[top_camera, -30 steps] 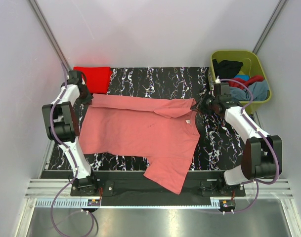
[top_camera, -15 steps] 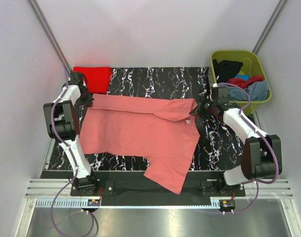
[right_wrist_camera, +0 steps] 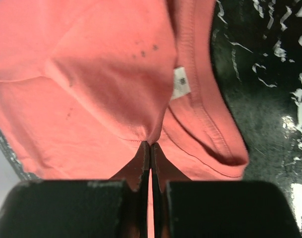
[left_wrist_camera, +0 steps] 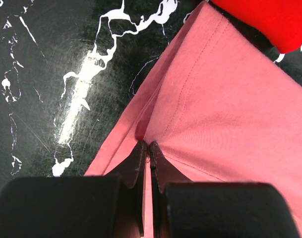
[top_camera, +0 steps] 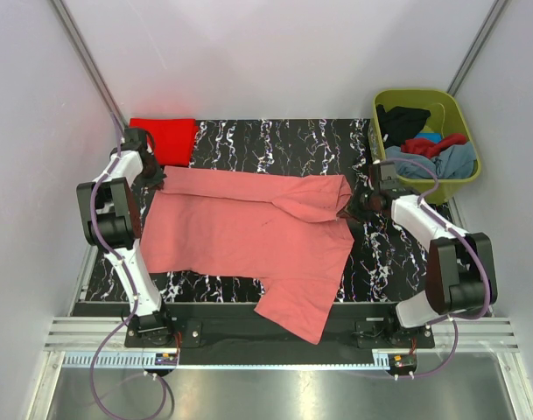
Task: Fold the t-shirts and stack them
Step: Fold the tshirt
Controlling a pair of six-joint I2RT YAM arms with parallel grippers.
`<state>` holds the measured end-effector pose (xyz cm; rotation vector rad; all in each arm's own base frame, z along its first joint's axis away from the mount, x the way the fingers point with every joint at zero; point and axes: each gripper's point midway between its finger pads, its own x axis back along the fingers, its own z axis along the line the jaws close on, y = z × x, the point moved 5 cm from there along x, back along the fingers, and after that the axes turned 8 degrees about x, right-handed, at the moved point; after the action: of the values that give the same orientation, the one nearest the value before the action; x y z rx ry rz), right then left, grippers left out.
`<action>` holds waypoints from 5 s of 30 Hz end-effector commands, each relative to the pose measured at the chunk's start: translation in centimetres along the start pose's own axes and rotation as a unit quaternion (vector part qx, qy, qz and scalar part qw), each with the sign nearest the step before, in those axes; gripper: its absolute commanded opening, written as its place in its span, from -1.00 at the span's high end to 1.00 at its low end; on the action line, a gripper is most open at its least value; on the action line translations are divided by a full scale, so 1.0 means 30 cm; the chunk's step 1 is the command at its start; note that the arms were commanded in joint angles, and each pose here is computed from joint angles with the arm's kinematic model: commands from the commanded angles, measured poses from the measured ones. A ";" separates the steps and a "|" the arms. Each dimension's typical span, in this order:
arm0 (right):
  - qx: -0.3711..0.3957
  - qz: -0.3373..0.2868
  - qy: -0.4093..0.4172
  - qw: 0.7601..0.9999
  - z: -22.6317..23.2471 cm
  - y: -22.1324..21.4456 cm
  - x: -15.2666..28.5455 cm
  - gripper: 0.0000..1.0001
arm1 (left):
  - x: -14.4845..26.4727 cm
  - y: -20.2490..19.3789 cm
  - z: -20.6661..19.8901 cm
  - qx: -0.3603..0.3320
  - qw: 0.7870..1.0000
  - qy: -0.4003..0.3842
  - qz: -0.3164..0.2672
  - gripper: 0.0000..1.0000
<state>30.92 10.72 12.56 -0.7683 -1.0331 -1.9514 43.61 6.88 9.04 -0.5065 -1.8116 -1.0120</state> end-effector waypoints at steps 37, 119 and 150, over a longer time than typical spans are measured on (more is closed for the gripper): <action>0.133 -0.037 -0.148 0.979 0.015 0.475 -0.345 0.10 | -0.019 -0.004 -0.163 0.069 0.990 -0.120 0.038 0.46; 0.262 -0.038 -0.174 0.949 0.329 0.300 -0.191 -0.35 | 0.599 -0.726 -0.087 -0.101 0.959 -0.245 0.098 0.42; -0.061 0.059 0.093 0.992 0.155 -0.005 -0.210 -0.22 | 0.592 -0.716 -0.129 -0.109 0.949 -0.273 0.113 0.42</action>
<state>33.98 16.63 9.78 -0.7272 -0.7774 -1.9328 21.24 -9.58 14.88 -1.1700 -1.9934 -0.9317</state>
